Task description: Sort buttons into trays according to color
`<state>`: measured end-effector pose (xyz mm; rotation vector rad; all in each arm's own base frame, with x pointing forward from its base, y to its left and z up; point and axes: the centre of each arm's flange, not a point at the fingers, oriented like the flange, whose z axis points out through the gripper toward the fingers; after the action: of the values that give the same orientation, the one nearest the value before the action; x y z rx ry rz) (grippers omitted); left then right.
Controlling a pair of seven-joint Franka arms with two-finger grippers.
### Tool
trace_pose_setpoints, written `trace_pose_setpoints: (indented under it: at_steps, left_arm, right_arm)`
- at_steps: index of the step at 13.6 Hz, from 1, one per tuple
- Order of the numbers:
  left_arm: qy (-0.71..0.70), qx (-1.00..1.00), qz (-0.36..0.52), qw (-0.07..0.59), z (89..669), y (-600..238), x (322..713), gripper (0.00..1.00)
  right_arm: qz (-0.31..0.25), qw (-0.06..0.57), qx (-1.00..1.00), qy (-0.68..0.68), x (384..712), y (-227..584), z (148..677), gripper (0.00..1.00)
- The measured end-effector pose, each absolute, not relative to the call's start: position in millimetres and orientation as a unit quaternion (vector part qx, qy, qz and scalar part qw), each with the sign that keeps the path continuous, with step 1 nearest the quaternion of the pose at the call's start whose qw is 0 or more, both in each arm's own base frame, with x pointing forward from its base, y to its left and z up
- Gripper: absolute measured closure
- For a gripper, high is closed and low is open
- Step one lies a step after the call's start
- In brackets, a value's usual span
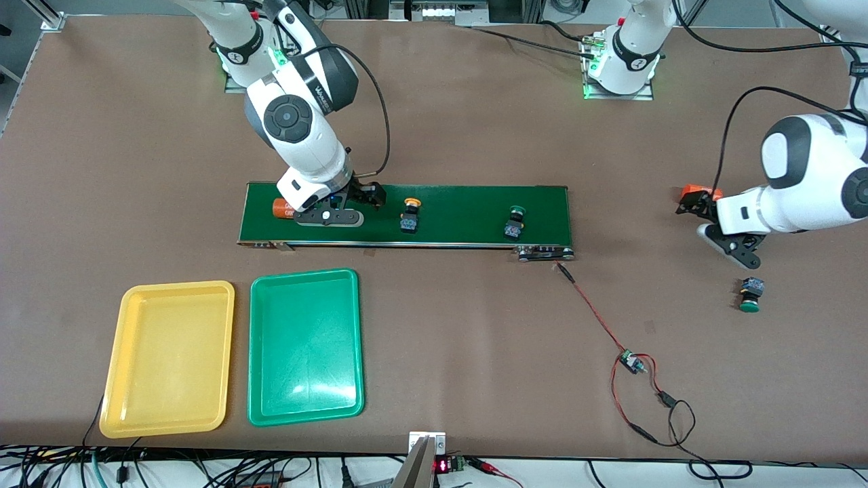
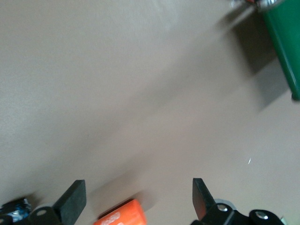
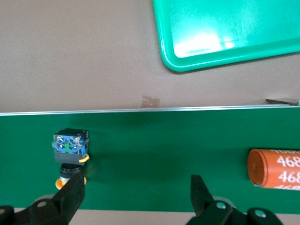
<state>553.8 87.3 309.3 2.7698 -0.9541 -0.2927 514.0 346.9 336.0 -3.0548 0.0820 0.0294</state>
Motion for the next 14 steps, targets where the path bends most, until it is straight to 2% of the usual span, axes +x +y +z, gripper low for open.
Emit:
trace_pose_setpoints:
  at_steps: [8, 14]
  left_arm:
    - [-0.518, 0.833, -0.108, 0.163, 261.0, 156.8, 498.2, 0.00]
    - [-0.666, 0.731, -0.063, 0.133, 247.3, 183.1, 491.7, 0.00]
  right_arm:
    - [0.010, 0.048, -0.999, 0.023, 516.8, 359.1, 307.5, 0.00]
    - [0.009, 0.045, -0.998, 0.031, 524.0, 351.8, 297.5, 0.00]
